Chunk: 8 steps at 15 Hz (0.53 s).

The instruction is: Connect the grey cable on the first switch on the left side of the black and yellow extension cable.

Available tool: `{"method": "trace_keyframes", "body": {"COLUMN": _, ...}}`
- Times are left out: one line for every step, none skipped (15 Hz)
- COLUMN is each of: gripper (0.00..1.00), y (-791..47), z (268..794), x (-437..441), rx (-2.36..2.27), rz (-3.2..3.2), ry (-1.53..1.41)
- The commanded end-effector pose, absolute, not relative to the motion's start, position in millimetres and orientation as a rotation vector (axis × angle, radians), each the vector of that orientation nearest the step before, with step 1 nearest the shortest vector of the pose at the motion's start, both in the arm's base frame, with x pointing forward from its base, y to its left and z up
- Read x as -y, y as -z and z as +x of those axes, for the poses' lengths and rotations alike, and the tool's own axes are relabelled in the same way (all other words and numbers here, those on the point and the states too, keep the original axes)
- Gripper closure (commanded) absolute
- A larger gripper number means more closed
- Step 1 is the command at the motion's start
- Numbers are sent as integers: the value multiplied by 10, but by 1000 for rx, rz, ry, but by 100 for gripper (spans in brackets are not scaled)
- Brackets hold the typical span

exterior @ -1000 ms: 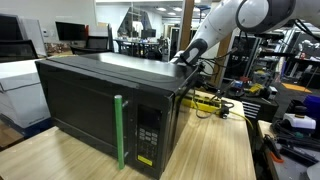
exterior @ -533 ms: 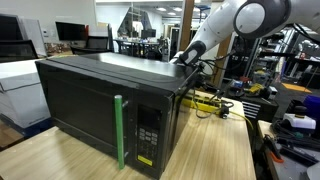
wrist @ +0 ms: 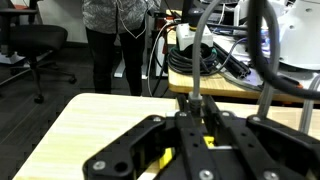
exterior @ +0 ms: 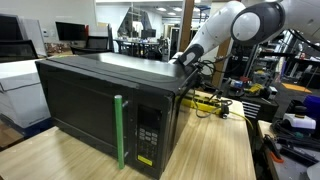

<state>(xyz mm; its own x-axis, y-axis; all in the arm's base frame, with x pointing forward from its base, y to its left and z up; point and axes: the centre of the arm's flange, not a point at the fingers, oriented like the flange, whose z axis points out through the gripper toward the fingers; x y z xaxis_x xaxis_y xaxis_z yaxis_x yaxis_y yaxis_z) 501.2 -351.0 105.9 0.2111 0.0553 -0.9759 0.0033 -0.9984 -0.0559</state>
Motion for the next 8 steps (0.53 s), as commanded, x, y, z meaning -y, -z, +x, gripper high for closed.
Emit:
{"method": "trace_keyframes", "body": {"gripper": 94, "y": -914, "z": 5124, "x": 3656, "rx": 89, "rz": -2446, "ry": -1923}}
{"method": "trace_keyframes", "body": {"gripper": 94, "y": -903, "z": 5121, "x": 3658, "rx": 92, "rz": -2445, "ry": -1927}}
{"method": "trace_keyframes", "body": {"gripper": 94, "y": -888, "z": 5119, "x": 3659, "rx": 95, "rz": -2444, "ry": -1931}}
{"method": "trace_keyframes", "body": {"gripper": 94, "y": -879, "z": 5119, "x": 3658, "rx": 92, "rz": -2442, "ry": -1933}}
{"method": "trace_keyframes", "body": {"gripper": 94, "y": -878, "z": 5115, "x": 3645, "rx": 84, "rz": -2454, "ry": -1923}}
{"method": "trace_keyframes", "body": {"gripper": 94, "y": -876, "z": 5112, "x": 3638, "rx": 81, "rz": -2457, "ry": -1921}}
{"method": "trace_keyframes", "body": {"gripper": 94, "y": -863, "z": 5100, "x": 3624, "rx": 83, "rz": -2469, "ry": -1918}}
{"method": "trace_keyframes", "body": {"gripper": 94, "y": -851, "z": 5095, "x": 3623, "rx": 86, "rz": -2476, "ry": -1917}}
